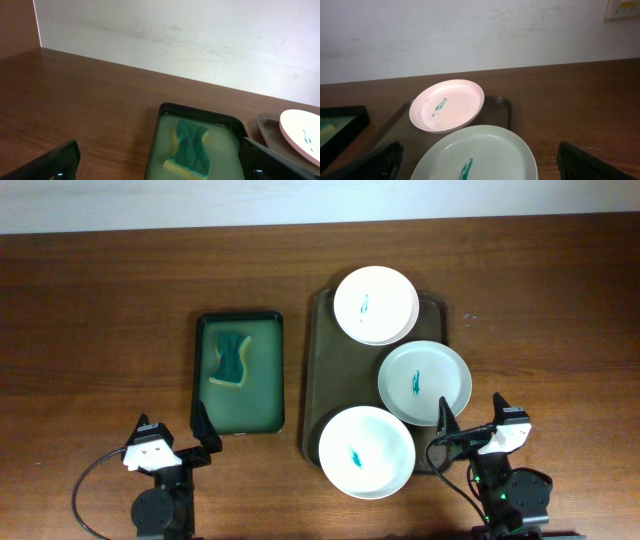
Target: Clean dirty plates on tray and stack at the side
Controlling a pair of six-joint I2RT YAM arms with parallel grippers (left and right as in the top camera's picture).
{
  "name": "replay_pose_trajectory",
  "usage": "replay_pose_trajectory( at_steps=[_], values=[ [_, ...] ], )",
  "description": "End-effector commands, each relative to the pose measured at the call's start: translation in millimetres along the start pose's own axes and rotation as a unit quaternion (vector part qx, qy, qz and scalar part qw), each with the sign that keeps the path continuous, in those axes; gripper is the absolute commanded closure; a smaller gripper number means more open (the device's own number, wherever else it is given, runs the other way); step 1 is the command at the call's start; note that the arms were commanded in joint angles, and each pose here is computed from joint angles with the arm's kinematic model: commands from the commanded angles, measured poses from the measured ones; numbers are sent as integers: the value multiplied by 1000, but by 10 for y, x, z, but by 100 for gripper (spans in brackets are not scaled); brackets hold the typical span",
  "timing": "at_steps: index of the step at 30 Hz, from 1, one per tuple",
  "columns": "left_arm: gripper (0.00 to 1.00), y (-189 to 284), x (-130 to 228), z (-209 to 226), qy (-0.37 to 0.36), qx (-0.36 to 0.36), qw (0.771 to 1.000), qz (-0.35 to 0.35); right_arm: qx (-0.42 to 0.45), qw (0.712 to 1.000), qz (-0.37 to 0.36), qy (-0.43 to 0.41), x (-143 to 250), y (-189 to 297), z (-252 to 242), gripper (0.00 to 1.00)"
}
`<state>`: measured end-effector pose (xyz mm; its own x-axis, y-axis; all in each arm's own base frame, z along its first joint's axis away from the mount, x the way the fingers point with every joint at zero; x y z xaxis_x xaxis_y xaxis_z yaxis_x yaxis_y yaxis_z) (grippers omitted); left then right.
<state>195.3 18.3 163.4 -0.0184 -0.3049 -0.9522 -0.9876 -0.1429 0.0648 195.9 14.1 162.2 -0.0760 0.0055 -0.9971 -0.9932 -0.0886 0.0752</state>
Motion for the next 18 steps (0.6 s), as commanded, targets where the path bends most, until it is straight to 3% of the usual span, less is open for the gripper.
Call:
replay_pose_trajectory(
  at_steps=[1, 6, 9, 12, 15, 18],
  values=[
    [1, 2, 3, 8, -3, -2, 1000, 0, 5, 1000, 1, -4, 22, -1, -16, 2],
    [1, 2, 3, 8, -2, -2, 1000, 0, 3, 1000, 1, -4, 21, -1, -12, 2],
    [1, 10, 22, -131, -2, 54, 998, 12, 2, 1000, -2, -4, 12, -1, -10, 2],
    [1, 32, -73, -268, 0, 105, 994, -8, -90, 996, -9, -3, -20, 19, 214, 2],
    [1, 111, -401, -408, 0, 141, 988, -67, -145, 988, -43, 5, -247, 92, 350, 2],
    [1, 175, -654, -482, -1, 144, 987, -74, -145, 986, -78, 12, -639, 212, 358, 2]
  ],
)
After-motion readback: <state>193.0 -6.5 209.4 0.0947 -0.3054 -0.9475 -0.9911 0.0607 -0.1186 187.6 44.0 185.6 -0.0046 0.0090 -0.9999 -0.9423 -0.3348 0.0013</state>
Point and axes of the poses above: each gripper's point midway between its finger pads, its own y axis back along the fingers, its own z axis along the line the jaws close on, x = y × z, the point moved 5 cm from there along y, back along the fingers, and after that the axes turned 7 degrees about y, right-handed, at the moved point
